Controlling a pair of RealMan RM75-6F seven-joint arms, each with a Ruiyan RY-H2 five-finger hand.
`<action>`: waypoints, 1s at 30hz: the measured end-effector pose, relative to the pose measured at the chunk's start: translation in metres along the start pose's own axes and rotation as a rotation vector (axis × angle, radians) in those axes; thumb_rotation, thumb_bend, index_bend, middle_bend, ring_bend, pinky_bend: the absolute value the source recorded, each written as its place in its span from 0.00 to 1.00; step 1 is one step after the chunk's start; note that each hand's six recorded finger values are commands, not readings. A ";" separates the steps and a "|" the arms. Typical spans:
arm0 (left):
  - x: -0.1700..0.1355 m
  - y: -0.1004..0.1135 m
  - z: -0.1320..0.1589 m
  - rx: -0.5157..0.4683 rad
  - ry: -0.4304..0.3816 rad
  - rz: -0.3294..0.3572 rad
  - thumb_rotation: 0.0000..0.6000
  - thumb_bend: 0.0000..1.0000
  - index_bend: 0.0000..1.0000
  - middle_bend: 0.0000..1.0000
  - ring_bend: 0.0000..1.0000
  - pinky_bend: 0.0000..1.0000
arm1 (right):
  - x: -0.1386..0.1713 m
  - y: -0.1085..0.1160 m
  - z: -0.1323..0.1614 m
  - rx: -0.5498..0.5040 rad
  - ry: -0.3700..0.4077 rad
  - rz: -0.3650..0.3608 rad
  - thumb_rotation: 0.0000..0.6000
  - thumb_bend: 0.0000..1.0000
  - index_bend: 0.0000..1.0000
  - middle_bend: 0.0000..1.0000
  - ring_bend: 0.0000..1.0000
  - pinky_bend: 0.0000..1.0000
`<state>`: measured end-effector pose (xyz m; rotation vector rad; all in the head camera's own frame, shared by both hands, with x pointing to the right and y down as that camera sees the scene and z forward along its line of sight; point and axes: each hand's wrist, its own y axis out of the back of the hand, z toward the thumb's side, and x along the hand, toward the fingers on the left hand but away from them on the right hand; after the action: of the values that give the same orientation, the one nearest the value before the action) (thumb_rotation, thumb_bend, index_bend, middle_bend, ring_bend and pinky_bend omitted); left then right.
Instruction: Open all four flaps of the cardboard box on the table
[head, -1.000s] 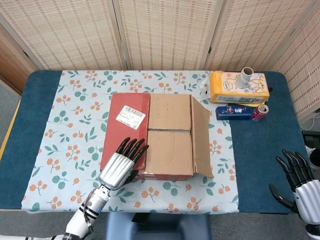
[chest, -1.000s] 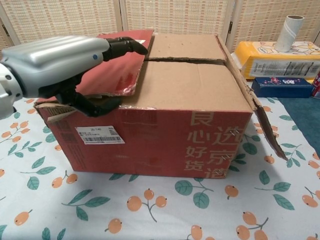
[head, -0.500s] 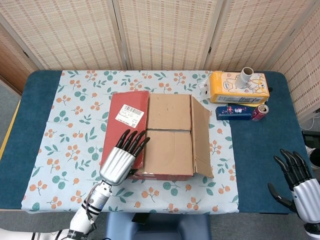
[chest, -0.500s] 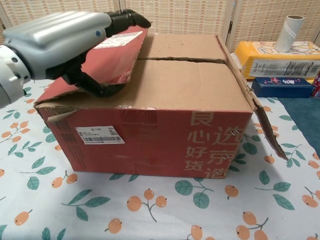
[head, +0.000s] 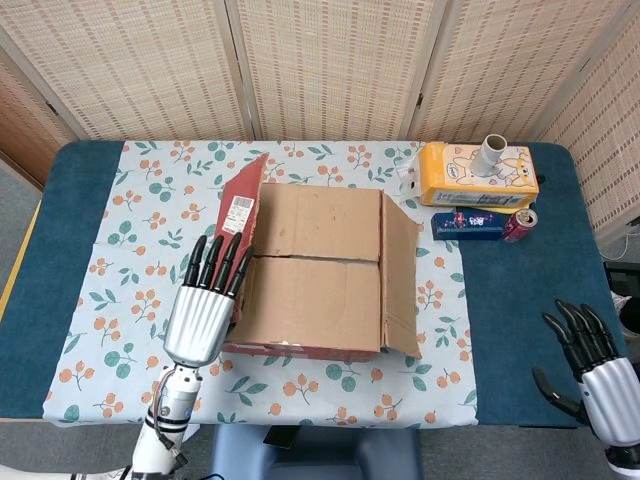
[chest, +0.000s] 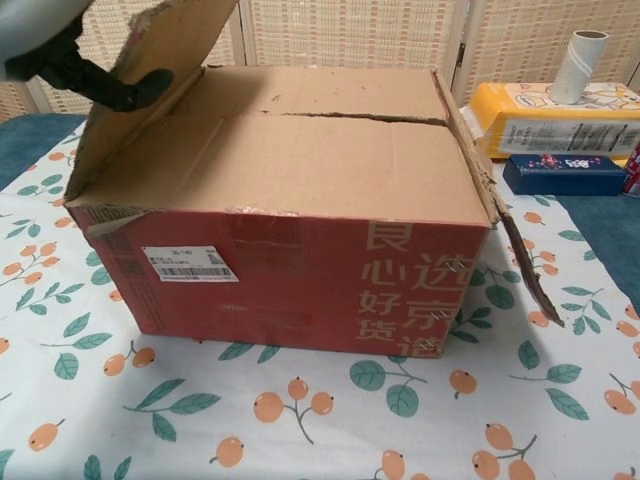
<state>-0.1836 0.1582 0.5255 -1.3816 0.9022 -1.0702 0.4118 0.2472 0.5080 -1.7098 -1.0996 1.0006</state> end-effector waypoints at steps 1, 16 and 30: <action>-0.001 0.002 -0.001 0.001 0.003 0.004 1.00 0.43 0.00 0.01 0.00 0.00 | 0.000 0.000 0.000 0.001 0.000 0.001 1.00 0.44 0.00 0.00 0.00 0.00; -0.010 0.027 -0.037 0.085 0.105 0.059 1.00 0.43 0.00 0.01 0.00 0.00 | 0.003 0.000 0.004 0.006 0.008 -0.005 1.00 0.44 0.00 0.00 0.00 0.00; -0.022 0.005 -0.132 0.139 0.312 -0.015 1.00 0.43 0.00 0.01 0.00 0.00 | 0.000 -0.007 0.003 0.019 -0.003 0.015 1.00 0.45 0.00 0.00 0.00 0.00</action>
<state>-0.3158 0.1390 0.5147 -1.1257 1.0215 -1.3590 0.4070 0.2498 0.5134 -1.7041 -1.0767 1.0204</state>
